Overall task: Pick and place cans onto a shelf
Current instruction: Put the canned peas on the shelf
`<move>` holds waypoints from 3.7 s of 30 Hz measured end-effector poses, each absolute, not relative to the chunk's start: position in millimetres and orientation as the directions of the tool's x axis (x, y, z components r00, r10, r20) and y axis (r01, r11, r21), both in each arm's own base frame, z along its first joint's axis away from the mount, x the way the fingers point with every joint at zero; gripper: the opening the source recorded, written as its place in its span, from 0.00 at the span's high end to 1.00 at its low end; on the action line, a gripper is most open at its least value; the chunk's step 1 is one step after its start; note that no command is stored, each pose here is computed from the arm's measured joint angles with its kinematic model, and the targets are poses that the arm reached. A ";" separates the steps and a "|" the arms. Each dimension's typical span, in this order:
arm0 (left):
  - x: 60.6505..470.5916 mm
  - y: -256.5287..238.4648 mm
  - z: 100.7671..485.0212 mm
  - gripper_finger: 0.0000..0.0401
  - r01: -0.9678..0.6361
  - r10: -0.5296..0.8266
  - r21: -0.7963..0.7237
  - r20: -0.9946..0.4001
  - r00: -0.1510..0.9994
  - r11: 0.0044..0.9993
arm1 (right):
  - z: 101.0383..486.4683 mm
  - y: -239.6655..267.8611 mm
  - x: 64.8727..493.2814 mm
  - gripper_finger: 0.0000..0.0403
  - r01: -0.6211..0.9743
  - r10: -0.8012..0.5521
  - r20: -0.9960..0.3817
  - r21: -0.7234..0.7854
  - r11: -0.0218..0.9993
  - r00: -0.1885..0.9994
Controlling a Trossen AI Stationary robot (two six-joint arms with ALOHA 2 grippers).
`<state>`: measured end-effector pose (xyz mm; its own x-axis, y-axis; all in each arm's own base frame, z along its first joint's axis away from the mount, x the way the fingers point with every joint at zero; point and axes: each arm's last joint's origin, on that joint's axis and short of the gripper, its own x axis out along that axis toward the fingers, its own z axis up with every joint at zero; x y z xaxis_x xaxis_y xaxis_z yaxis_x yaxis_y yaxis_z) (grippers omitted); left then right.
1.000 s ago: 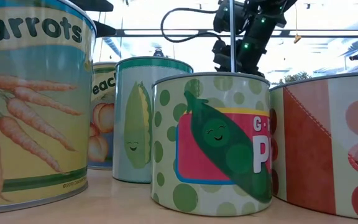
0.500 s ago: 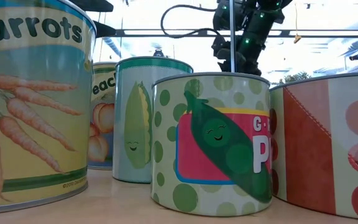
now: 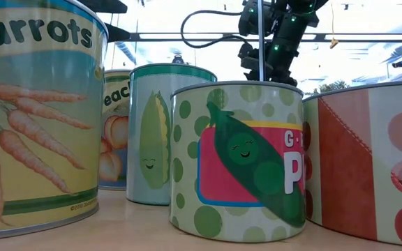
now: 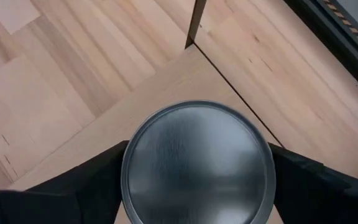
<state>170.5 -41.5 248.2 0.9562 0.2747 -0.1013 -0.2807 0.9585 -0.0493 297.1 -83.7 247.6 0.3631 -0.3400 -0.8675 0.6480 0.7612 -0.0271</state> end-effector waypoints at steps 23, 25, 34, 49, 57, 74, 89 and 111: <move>170.5 -41.5 248.2 0.01 -0.280 0.275 -0.049 -0.102 0.956 0.959 | 246.6 -77.9 298.4 0.11 0.103 -0.163 -0.894 -0.132 0.986 0.417; 170.5 -41.5 248.2 0.01 -0.280 0.275 -0.049 -0.102 0.956 0.959 | 245.2 -78.1 297.4 0.06 0.129 -0.165 -0.900 -0.122 0.984 0.403; 170.5 -41.4 248.2 0.01 -0.281 0.275 -0.049 -0.101 0.956 0.958 | 246.4 -77.9 298.0 0.03 0.367 -0.241 -0.889 -0.091 0.926 0.390; 170.5 -41.5 248.2 0.01 -0.281 0.275 -0.050 -0.102 0.956 0.959 | 247.7 -80.0 298.4 0.04 0.637 -0.320 -0.870 -0.008 0.771 0.376; 170.5 -41.5 248.2 0.01 -0.280 0.274 -0.050 -0.102 0.956 0.959 | 246.7 -79.0 295.2 0.18 0.625 -0.305 -0.887 -0.023 0.780 0.347; 170.5 -41.4 248.2 0.01 -0.281 0.275 -0.050 -0.102 0.956 0.959 | 247.8 -74.2 298.2 0.18 0.015 -0.081 -0.898 -0.082 0.996 0.432; 170.5 -41.5 248.2 0.01 -0.280 0.274 -0.049 -0.102 0.956 0.959 | 246.1 -68.0 299.7 0.02 0.081 -0.113 -0.901 -0.087 0.993 0.418; 170.4 -41.5 248.2 0.01 -0.281 0.275 -0.056 -0.102 0.956 0.958 | 246.3 -66.7 298.5 0.17 0.484 -0.267 -0.891 -0.062 0.873 0.367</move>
